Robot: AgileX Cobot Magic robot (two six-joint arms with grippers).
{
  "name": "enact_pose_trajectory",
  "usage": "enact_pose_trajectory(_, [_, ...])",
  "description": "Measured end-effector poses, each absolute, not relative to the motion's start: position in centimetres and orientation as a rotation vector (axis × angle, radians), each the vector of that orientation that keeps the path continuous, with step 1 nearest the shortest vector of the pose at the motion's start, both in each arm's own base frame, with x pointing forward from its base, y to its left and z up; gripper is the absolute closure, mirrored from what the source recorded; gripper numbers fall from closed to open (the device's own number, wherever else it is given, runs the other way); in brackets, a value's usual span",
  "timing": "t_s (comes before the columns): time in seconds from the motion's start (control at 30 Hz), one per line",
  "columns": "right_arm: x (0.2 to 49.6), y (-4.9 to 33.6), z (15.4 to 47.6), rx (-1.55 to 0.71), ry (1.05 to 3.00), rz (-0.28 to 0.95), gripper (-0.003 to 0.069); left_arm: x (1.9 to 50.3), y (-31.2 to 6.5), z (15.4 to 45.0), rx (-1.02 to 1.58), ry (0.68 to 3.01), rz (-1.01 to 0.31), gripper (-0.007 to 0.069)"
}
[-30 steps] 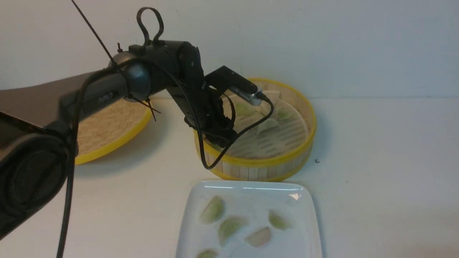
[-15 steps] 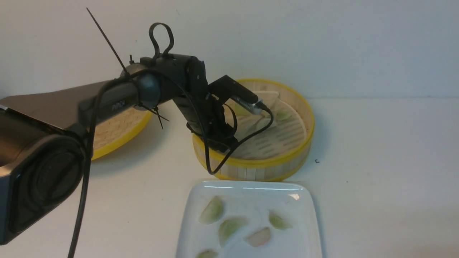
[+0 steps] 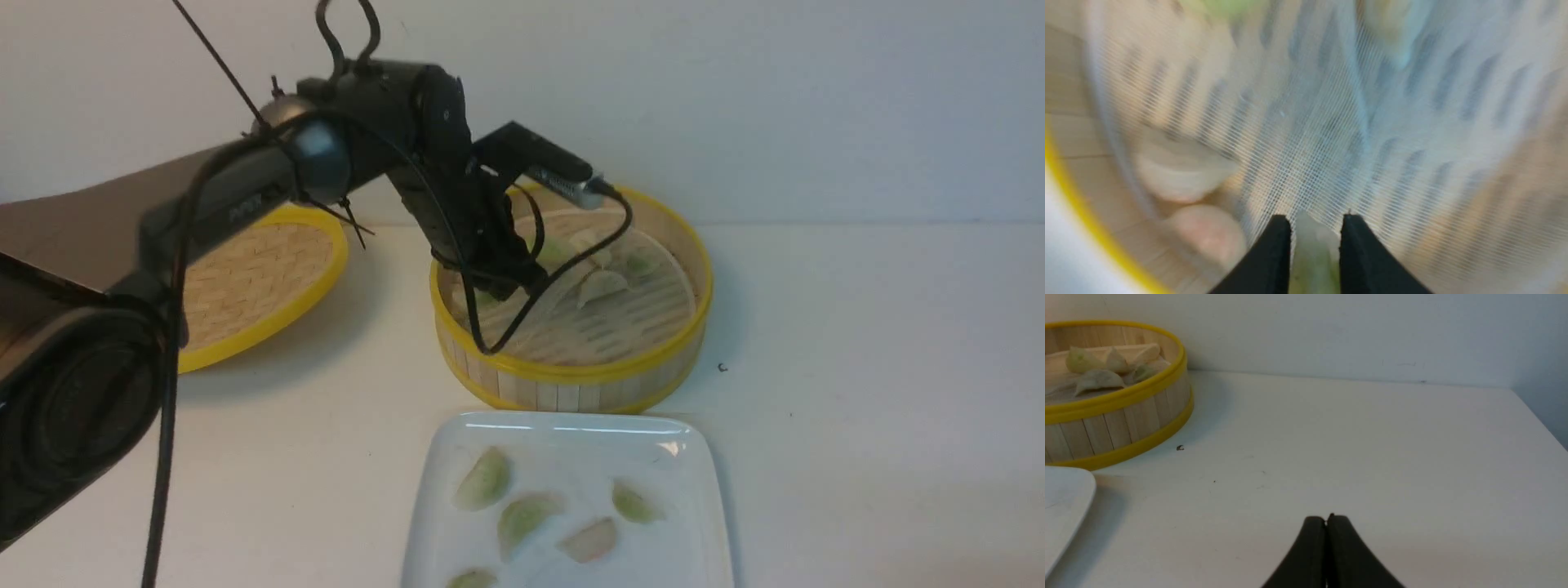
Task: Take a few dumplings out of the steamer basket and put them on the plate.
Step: Use the left arm to put the dumpling into the plate
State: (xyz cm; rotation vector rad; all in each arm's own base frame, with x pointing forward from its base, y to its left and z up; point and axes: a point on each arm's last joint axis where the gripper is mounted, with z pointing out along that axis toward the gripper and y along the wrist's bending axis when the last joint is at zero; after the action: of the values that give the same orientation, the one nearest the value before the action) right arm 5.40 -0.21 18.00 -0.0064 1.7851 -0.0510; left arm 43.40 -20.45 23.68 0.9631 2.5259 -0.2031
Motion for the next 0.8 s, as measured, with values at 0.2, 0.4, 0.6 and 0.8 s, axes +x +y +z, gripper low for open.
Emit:
enact_pose_trajectory(0.2, [5.4, -0.2, 18.0, -0.001, 1.785, -0.047, 0.0673, 40.6, -19.8, 30.8, 0.967, 2.539, -0.285, 0.0494])
enact_pose_trajectory(0.4, [5.4, -0.2, 18.0, -0.001, 1.785, -0.048, 0.0673, 38.2, -19.9, 33.8, 0.949, 2.507, -0.453, 0.0494])
enact_pose_trajectory(0.6, [5.4, -0.2, 18.0, -0.003, 1.786, -0.049, 0.0673, 35.4, -21.2, 30.6, 1.031, 2.622, -0.509, 0.0494])
enact_pose_trajectory(0.8, [5.4, -0.2, 18.0, -0.002, 1.784, -0.048, 0.0673, 32.9, -24.0, 26.3, 1.192, 2.664, -0.498, 0.0494])
